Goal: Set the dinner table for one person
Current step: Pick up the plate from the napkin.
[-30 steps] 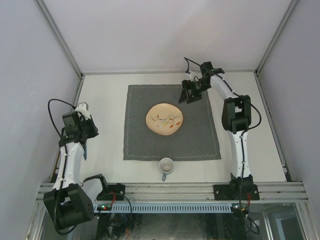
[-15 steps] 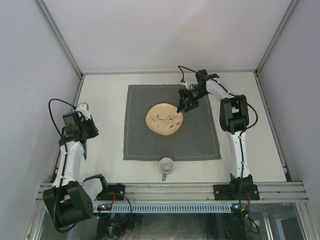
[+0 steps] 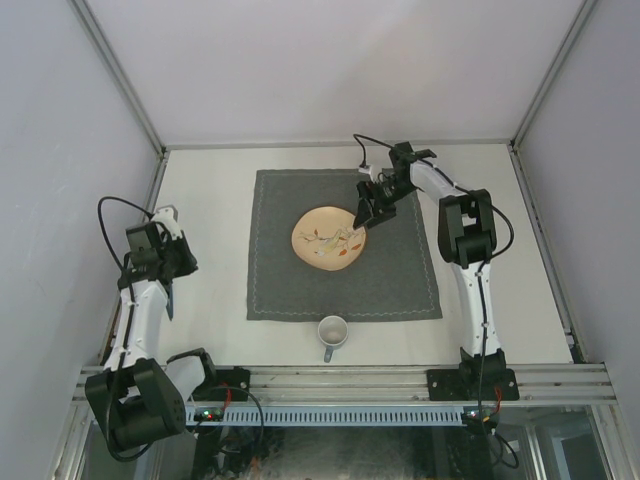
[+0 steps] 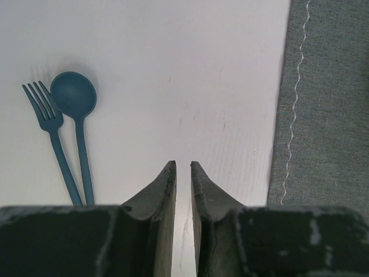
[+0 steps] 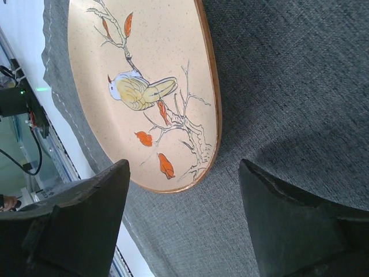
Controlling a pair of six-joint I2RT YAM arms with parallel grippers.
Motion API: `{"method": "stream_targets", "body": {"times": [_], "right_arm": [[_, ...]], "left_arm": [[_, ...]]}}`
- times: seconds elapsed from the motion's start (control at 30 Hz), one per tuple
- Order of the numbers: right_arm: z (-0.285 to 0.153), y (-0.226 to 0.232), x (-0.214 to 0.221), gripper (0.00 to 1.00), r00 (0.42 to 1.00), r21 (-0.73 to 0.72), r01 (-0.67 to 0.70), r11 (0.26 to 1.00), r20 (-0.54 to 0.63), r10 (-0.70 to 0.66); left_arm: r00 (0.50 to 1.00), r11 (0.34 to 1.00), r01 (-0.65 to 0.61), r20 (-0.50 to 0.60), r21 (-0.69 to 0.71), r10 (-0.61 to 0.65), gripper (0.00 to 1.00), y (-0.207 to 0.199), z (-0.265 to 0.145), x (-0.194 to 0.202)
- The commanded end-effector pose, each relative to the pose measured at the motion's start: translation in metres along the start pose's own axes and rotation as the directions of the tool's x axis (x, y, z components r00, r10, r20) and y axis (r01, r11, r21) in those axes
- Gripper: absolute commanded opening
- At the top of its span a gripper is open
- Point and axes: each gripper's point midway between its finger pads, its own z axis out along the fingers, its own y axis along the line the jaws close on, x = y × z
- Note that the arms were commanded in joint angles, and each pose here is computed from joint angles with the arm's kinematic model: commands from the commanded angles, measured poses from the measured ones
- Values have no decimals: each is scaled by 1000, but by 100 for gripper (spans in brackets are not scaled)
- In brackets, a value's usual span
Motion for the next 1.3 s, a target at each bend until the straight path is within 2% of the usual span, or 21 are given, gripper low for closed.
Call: {"method": "stream_targets", "body": {"times": [0.0, 0.27, 0.47, 0.6, 0.7, 0.8, 0.9, 1.1, 1.27], "right_arm": [[5, 9, -11, 75, 998, -39, 57, 998, 20, -57], [13, 12, -10, 71, 999, -69, 34, 997, 18, -32], [20, 15, -5, 51, 999, -78, 32, 996, -4, -33], [19, 15, -5, 47, 999, -75, 33, 997, -3, -33], [20, 15, -5, 29, 999, -78, 31, 996, -5, -31], [21, 14, -4, 20, 1000, -82, 26, 996, -9, -27], [23, 14, -4, 0, 1000, -78, 22, 997, -17, -23], [17, 17, -8, 0, 1000, -84, 21, 996, -7, -22], [-11, 39, -23, 0, 998, -120, 18, 993, 58, -12]], "left_arm": [[997, 1000, -17, 73, -6, 17, 20, 1, -8, -30], [997, 1000, -18, 72, -10, 19, 20, 2, -8, -29], [998, 1000, -11, 69, -3, 11, 20, 1, -7, -30], [998, 1000, -8, 69, -1, 8, 20, 1, -6, -29], [998, 1000, -7, 68, 1, 7, 20, 0, -6, -29], [998, 1000, -9, 69, 0, 9, 20, 1, -7, -28], [997, 1000, -14, 75, -7, 15, 20, 1, -9, -29], [997, 1000, -19, 77, -13, 20, 20, 2, -11, -28], [997, 1000, -19, 71, -10, 20, 20, 2, -10, -27]]}}
